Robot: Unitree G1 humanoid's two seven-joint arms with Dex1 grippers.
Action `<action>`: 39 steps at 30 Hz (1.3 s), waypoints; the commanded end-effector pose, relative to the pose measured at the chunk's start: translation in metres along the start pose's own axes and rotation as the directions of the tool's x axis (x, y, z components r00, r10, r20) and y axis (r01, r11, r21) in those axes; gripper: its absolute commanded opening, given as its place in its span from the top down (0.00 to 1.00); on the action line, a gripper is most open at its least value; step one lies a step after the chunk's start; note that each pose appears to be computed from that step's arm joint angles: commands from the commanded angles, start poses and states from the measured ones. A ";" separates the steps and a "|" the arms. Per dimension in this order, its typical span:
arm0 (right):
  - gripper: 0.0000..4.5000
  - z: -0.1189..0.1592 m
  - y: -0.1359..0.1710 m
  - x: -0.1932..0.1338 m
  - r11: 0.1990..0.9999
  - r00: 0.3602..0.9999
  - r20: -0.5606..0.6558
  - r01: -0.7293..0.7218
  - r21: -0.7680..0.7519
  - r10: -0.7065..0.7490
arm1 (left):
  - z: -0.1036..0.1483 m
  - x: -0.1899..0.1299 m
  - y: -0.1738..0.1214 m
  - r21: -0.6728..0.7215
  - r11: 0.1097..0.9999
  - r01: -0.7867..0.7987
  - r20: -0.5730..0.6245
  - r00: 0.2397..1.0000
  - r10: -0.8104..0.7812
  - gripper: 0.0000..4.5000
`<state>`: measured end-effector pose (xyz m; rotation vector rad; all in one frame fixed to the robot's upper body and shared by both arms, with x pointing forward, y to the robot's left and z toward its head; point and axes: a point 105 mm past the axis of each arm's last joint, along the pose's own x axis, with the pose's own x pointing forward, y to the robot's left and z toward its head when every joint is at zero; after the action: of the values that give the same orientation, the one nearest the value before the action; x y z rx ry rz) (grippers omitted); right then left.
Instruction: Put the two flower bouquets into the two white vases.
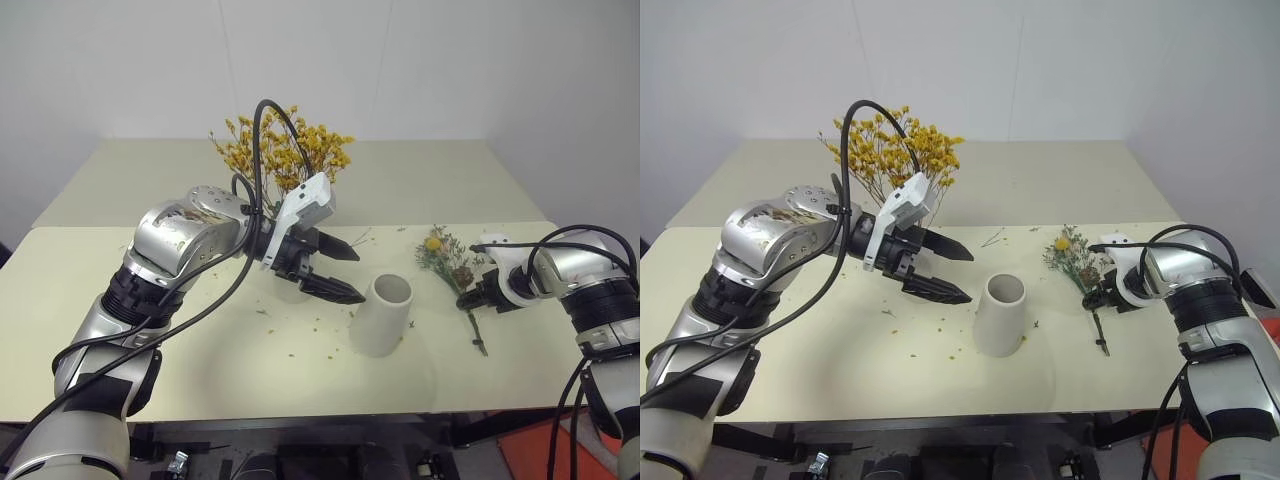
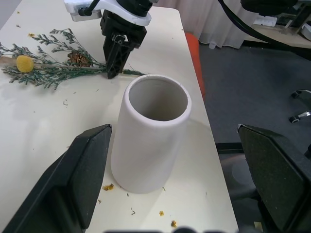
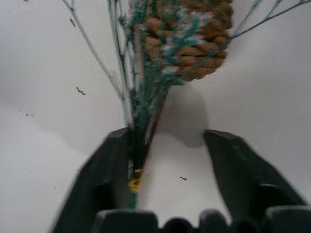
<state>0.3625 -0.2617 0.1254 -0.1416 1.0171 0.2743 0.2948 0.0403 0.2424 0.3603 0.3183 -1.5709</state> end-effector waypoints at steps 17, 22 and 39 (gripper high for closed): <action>0.99 0.049 -0.010 -0.057 0.983 0.851 0.519 -0.025 0.184 -0.075 | 0.013 -0.013 -0.003 0.090 0.993 -0.073 0.117 0.991 0.062 0.00; 0.99 0.065 0.002 -0.099 0.991 0.563 0.824 -0.066 0.112 -0.056 | 0.011 -0.016 -0.005 0.112 0.990 -0.080 0.163 0.985 0.062 0.00; 0.99 0.058 0.108 -0.178 0.810 -0.005 0.871 -0.365 -0.460 0.492 | 0.010 -0.014 -0.009 0.158 0.986 -0.060 0.174 0.984 0.032 0.00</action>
<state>0.3039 -0.1790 0.2995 0.3171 -0.3582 0.8250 0.2902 0.0497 0.2471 0.3221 0.0978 -1.5613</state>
